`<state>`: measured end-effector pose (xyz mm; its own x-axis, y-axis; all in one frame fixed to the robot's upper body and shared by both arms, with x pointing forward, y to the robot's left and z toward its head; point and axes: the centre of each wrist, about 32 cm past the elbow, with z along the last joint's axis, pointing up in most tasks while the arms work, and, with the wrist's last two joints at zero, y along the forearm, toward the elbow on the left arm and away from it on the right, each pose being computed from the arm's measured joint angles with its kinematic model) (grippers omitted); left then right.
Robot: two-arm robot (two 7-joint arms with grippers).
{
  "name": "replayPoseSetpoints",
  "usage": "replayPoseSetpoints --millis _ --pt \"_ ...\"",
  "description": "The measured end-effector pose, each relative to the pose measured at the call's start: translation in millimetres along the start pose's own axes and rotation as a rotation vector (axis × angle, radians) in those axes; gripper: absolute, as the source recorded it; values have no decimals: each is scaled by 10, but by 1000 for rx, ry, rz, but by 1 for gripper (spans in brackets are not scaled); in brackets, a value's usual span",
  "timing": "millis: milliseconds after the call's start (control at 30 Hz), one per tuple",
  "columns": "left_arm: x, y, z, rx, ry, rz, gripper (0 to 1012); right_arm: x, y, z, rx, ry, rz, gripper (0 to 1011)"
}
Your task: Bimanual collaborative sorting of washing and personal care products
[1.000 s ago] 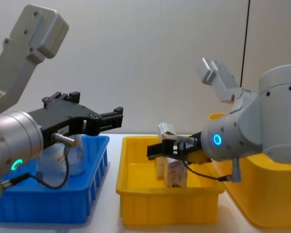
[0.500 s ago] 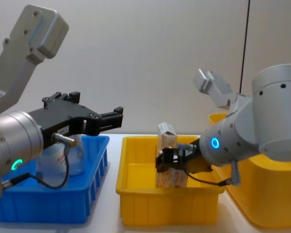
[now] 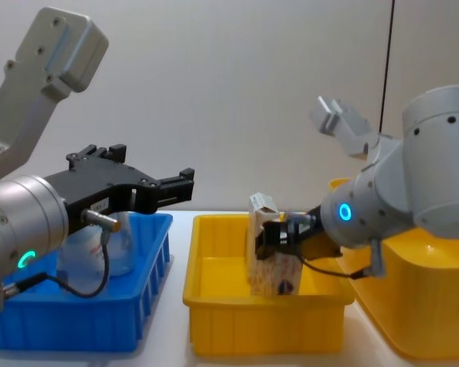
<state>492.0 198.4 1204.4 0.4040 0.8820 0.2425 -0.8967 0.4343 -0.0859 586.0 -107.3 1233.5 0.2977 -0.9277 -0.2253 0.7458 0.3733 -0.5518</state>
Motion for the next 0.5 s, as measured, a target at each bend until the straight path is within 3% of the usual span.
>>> replayPoseSetpoints --millis 500 --pt "0 0 0 0 0 0 1001 -19 -235 165 155 -90 -38 368"
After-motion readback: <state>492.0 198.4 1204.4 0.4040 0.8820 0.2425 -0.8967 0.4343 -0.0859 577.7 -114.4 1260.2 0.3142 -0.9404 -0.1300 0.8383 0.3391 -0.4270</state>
